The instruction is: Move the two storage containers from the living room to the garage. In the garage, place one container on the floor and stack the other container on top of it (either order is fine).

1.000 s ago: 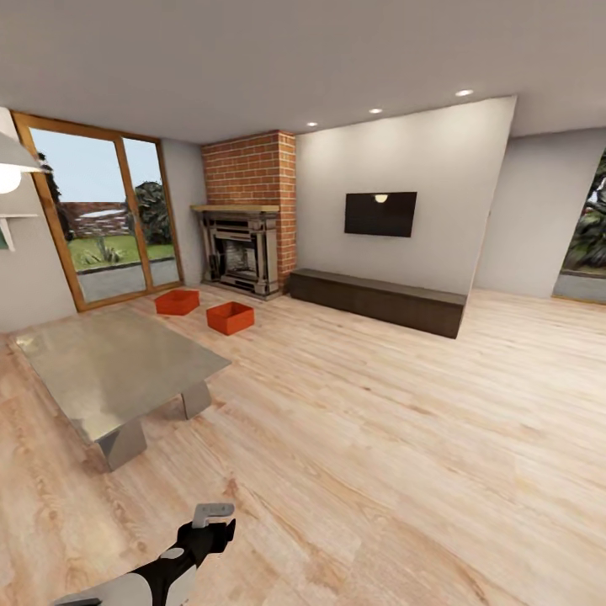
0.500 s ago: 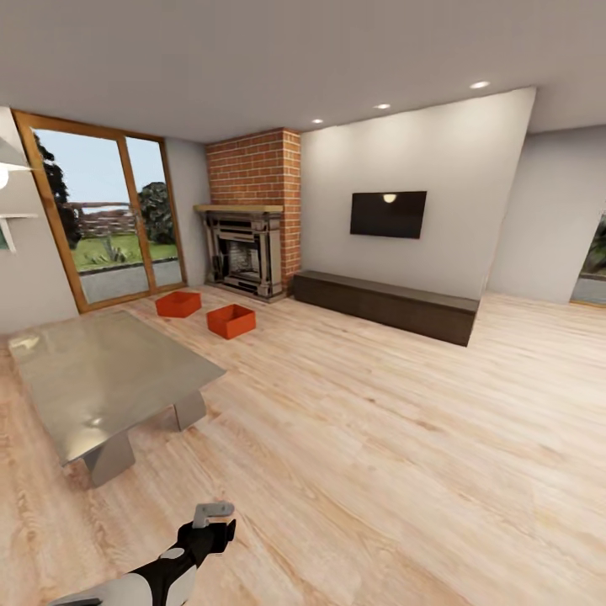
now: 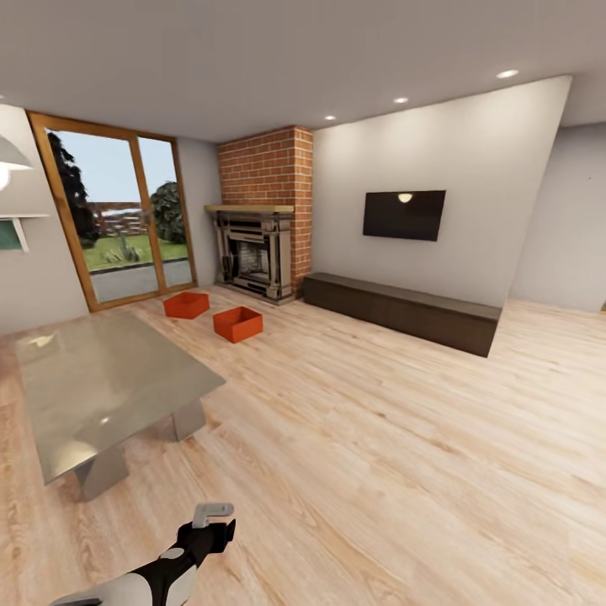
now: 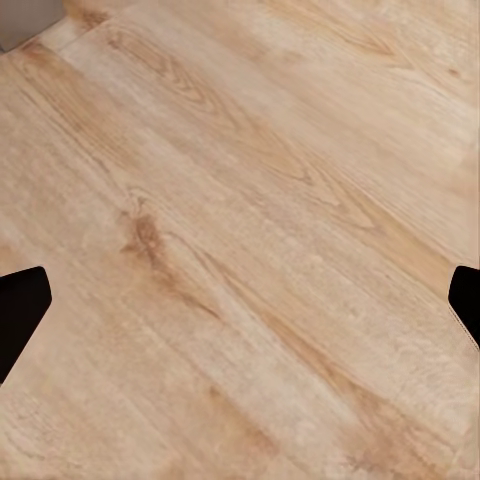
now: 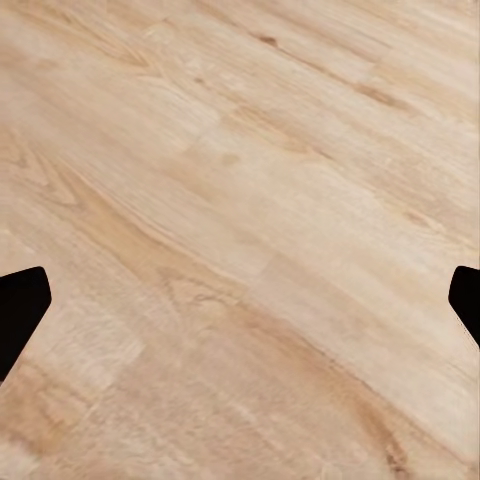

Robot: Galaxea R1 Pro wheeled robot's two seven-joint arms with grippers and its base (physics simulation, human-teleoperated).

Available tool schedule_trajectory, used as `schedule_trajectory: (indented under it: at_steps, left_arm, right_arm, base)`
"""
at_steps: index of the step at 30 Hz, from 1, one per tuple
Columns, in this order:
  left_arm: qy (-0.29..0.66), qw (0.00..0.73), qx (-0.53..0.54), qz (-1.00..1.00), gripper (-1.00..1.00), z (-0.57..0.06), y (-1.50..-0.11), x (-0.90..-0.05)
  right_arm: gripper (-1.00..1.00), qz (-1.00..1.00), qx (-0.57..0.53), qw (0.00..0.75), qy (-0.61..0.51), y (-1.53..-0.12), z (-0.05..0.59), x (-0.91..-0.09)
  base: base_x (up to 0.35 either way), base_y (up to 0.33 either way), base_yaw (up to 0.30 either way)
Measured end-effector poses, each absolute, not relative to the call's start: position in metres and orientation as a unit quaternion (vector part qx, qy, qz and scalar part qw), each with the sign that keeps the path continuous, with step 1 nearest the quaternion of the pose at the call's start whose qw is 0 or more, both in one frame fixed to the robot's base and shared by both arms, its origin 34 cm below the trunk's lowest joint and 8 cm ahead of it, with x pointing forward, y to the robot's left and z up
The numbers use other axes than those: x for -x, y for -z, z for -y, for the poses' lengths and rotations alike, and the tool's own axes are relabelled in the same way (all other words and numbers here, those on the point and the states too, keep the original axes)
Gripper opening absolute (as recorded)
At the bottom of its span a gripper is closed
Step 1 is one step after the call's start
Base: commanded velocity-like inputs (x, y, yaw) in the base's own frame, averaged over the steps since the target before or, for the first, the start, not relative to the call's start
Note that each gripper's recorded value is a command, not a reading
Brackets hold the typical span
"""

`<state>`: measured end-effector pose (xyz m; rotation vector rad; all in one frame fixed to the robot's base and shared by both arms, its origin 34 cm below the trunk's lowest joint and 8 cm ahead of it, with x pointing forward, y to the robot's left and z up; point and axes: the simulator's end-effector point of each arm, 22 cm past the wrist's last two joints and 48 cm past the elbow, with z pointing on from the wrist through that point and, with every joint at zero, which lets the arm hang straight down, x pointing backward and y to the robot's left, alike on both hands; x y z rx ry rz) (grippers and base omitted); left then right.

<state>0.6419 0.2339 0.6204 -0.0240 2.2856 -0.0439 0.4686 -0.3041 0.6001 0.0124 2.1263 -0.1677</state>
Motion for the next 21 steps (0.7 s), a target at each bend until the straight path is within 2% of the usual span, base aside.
schedule_trajectory:
  at_steps: [12,21]
  left_arm:
    - [0.018,0.415,0.01,-0.91,1.0,-0.2335,-0.6204,-0.6419]
    - [0.018,0.415,0.01,-0.91,1.0,-0.233,-0.6204,-0.6418]
  right_arm:
    - [1.0,-0.873,-0.005,0.483,0.069,-0.6001,0.3041,-0.4686]
    - [1.0,-0.873,-0.005,0.483,0.069,-0.6001,0.304,-0.4687]
  base:
    - [0.325,-0.156,0.007]
    - [0.325,-0.163,0.209]
